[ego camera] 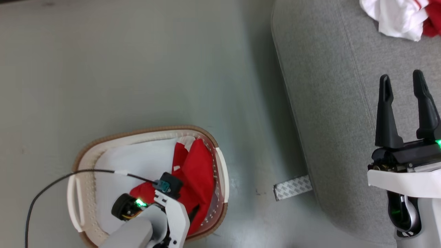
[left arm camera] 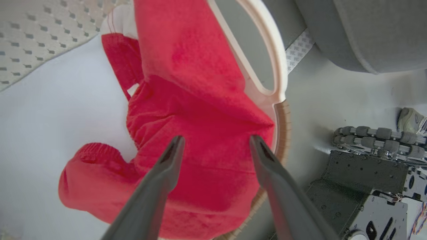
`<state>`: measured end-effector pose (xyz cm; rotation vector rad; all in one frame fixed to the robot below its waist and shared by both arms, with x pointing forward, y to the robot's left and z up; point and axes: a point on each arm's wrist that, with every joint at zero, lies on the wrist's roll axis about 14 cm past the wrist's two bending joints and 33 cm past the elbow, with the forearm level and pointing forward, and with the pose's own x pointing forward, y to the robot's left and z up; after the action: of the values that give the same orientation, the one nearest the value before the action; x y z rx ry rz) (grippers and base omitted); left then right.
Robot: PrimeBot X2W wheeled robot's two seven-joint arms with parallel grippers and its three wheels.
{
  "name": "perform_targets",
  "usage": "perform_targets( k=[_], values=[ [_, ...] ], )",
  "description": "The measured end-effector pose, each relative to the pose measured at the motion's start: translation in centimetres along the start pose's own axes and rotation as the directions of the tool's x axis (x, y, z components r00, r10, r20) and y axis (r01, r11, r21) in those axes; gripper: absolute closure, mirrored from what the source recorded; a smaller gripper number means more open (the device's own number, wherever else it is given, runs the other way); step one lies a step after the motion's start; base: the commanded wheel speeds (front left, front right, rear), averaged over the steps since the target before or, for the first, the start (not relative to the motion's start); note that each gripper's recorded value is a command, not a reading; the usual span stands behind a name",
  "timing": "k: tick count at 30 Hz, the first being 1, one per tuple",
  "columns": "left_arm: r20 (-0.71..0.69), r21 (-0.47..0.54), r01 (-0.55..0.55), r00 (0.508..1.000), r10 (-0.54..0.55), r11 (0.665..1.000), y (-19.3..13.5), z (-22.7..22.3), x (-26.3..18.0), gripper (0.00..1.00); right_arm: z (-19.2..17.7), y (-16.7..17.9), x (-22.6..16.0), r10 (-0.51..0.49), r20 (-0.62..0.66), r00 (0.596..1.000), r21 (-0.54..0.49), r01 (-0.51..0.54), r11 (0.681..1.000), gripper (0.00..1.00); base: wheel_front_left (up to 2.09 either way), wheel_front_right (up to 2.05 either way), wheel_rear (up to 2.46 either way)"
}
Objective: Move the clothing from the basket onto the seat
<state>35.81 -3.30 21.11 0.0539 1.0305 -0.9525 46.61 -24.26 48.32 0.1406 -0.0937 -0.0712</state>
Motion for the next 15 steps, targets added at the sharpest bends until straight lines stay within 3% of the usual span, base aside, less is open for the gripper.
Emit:
perform_targets(
  k=[15],
  values=[
    [-0.312,0.027,0.115,0.945,-0.101,0.993,1.3,-5.8,4.9,0.00,-3.6,-1.9,1.0,-0.063,-0.059,0.996,-0.006,0.062,0.998,0.00,0.00,0.00,0.00]
  ],
)
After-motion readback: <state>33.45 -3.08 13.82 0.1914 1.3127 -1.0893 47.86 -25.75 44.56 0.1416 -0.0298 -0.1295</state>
